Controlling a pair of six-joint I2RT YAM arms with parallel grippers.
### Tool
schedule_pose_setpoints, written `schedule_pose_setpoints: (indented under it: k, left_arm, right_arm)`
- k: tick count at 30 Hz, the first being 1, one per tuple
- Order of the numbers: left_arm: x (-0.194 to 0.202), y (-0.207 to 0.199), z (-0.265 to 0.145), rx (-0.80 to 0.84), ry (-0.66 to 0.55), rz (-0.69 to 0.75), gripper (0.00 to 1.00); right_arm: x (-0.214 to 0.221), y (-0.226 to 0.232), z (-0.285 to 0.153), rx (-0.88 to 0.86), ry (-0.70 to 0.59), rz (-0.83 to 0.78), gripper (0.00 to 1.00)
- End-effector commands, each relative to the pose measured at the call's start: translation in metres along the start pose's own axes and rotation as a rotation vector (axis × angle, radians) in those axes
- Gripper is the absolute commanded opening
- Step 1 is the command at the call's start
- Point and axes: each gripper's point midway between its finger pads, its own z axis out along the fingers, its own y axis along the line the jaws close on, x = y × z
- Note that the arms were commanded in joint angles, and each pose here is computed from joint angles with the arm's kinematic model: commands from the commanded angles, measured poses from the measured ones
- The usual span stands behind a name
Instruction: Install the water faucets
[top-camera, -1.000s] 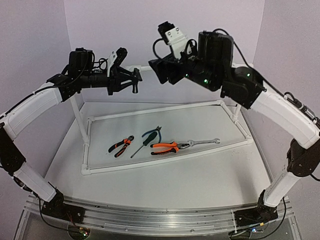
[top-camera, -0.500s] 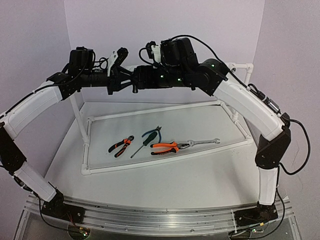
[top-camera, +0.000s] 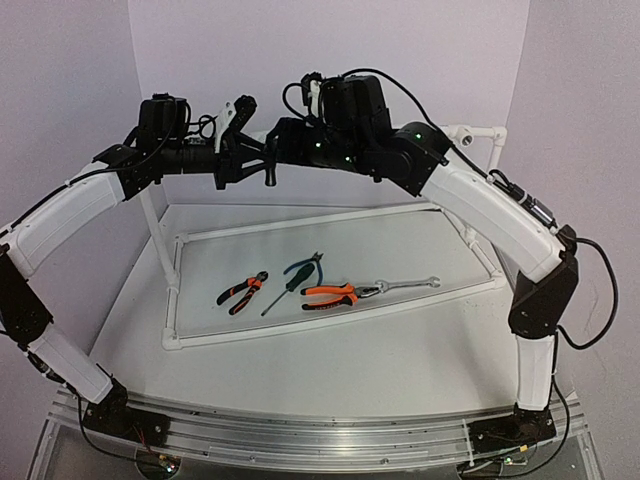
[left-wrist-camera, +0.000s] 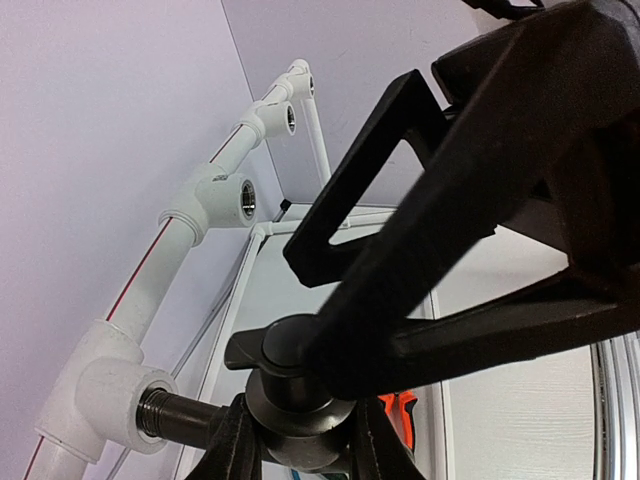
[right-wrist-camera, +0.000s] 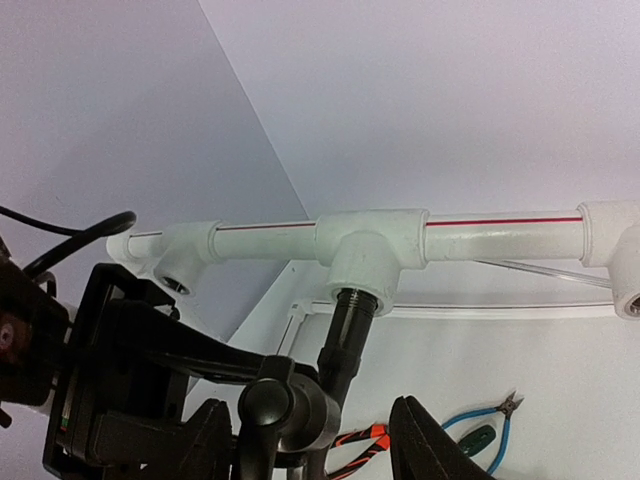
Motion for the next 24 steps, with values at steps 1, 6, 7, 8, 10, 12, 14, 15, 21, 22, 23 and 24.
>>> schedule_pose_setpoints:
  k: [1, 6, 7, 8, 10, 12, 14, 15, 21, 22, 23, 24]
  left_arm:
    - [-0.007, 0.009, 0.001, -0.037, -0.009, 0.109, 0.00]
    - [-0.007, 0.010, 0.002, -0.038, -0.010, 0.113, 0.00]
    - [-0.007, 0.010, 0.002, -0.038, -0.010, 0.113, 0.00]
    - [-0.007, 0.010, 0.002, -0.038, -0.010, 0.112, 0.00]
    - [-0.006, 0.010, 0.002, -0.036, -0.010, 0.113, 0.00]
    - [-0.006, 0.010, 0.002, -0.035, -0.010, 0.112, 0.00]
    - [-0.007, 0.010, 0.003, -0.036, -0.012, 0.114, 0.00]
    - [-0.007, 0.010, 0.003, -0.037, -0.013, 0.114, 0.00]
    - [-0.008, 0.010, 0.002, -0.041, -0.012, 0.116, 0.00]
    - [-0.007, 0.010, 0.002, -0.040, -0.010, 0.117, 0.00]
    - [-0.006, 0.010, 0.002, -0.040, -0.008, 0.116, 0.00]
    - [-0.005, 0.009, 0.002, -0.038, -0.006, 0.115, 0.00]
  right_arm:
    - [-0.013, 0.004, 0.009, 0.003, -0.082, 0.027, 0.54]
    - [-0.004, 0.008, 0.018, -0.014, -0.062, 0.036, 0.55]
    - [-0.003, 0.008, 0.019, -0.016, -0.060, 0.040, 0.55]
    - [-0.003, 0.007, 0.020, -0.012, -0.062, 0.044, 0.54]
    - [-0.004, 0.005, 0.021, 0.000, -0.071, 0.050, 0.49]
    - [-0.004, 0.003, 0.023, 0.010, -0.083, 0.055, 0.43]
    - [-0.004, 0.002, 0.025, 0.019, -0.090, 0.066, 0.36]
    - [-0.003, 0.001, 0.026, 0.024, -0.091, 0.070, 0.33]
    - [0.007, -0.003, 0.029, 0.074, -0.095, 0.085, 0.22]
    - [0.008, -0.003, 0.030, 0.079, -0.097, 0.090, 0.20]
    - [0.009, -0.003, 0.030, 0.083, -0.098, 0.095, 0.18]
    - [0.011, -0.002, 0.030, 0.087, -0.099, 0.104, 0.15]
